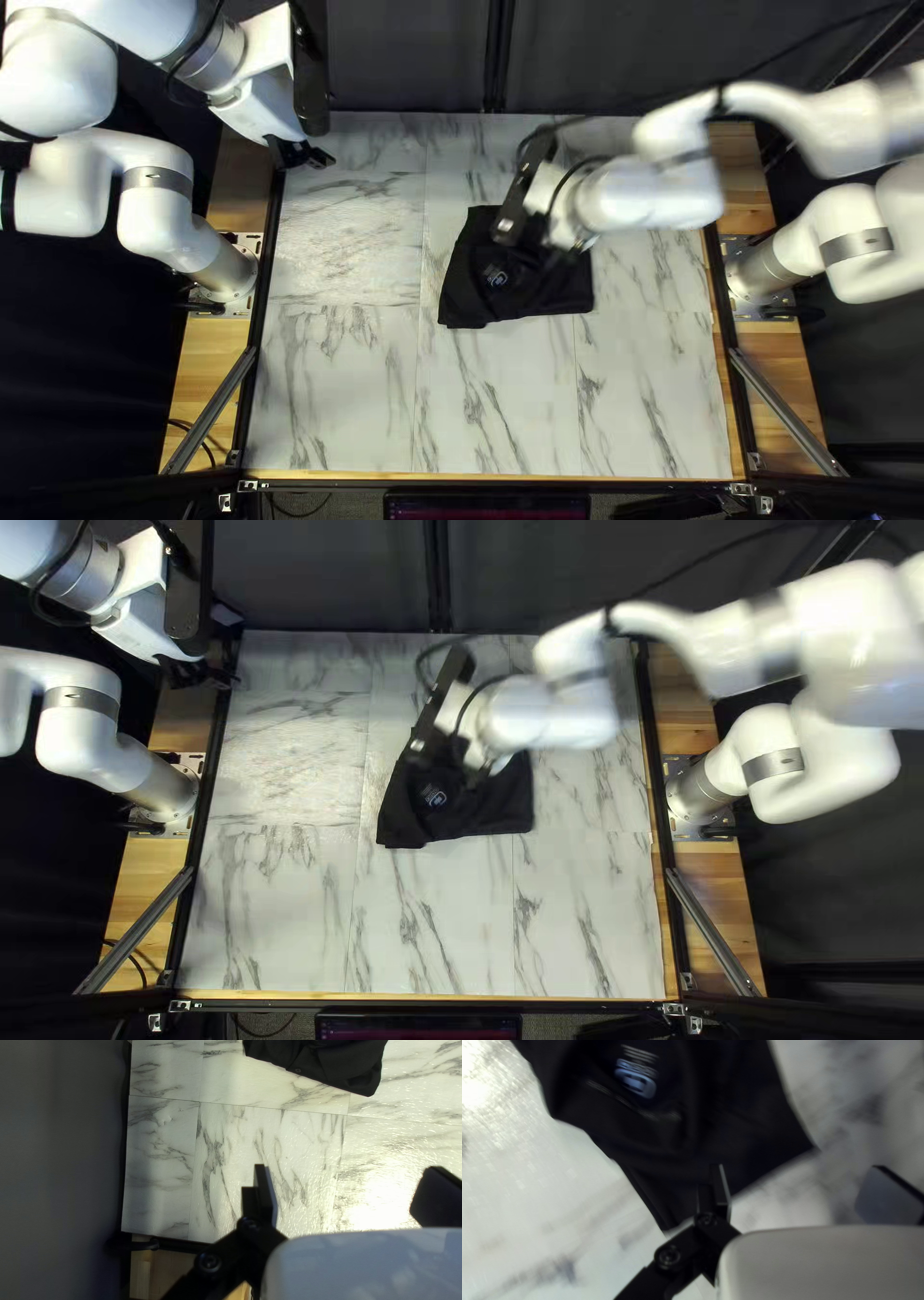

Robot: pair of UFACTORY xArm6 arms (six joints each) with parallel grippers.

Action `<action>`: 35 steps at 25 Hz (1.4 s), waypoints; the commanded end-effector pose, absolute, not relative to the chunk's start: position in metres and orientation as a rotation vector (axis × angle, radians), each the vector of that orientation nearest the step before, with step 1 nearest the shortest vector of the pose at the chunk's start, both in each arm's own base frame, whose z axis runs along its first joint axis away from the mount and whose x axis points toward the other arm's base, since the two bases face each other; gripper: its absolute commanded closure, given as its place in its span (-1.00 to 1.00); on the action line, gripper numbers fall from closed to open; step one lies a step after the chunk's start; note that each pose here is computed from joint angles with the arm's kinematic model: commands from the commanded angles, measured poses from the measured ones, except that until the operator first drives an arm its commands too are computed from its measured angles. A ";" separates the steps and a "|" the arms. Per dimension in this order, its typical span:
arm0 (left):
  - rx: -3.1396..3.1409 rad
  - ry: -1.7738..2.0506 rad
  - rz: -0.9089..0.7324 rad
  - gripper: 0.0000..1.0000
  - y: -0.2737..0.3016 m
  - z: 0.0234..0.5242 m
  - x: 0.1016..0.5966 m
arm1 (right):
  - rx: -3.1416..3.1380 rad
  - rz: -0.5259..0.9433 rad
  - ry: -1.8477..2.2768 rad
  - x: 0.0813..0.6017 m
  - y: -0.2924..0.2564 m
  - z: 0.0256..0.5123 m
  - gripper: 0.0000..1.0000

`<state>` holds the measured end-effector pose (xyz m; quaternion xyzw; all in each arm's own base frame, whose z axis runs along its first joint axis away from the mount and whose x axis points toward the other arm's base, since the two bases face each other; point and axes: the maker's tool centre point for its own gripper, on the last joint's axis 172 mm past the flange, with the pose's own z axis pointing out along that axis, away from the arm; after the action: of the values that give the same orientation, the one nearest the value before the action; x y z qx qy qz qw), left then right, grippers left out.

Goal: Fold t-shirt

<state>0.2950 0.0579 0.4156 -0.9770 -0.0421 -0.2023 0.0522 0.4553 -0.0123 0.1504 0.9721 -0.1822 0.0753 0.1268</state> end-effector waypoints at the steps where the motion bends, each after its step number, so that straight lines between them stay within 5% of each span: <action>1: -2.971 -0.128 -0.615 -1.00 0.058 0.416 0.295 | 2.831 0.226 -0.533 0.459 -0.010 0.145 -1.00; 21: -2.971 -0.128 -0.615 -1.00 0.058 0.416 0.295 | 3.023 0.263 -0.368 0.470 -0.016 0.059 -0.95; 22: -2.971 -0.128 -0.615 -1.00 0.058 0.416 0.295 | 3.029 0.260 -0.369 0.471 -0.016 0.057 -0.75; 23: -2.971 -0.128 -0.615 -1.00 0.058 0.416 0.295 | 3.032 0.258 -0.369 0.472 -0.016 0.056 -0.24; 24: -2.971 -0.128 -0.615 -1.00 0.058 0.416 0.295 | 3.036 0.257 -0.369 0.473 -0.016 0.056 0.99; 35: -2.971 -0.128 -0.615 -1.00 0.058 0.416 0.295 | 3.028 0.256 -0.372 0.470 -0.029 0.065 1.00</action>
<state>0.2950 0.0579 0.4155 -0.9770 -0.0421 -0.2023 0.0522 0.4714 -0.0255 0.0609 0.9884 -0.1221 0.0824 0.0373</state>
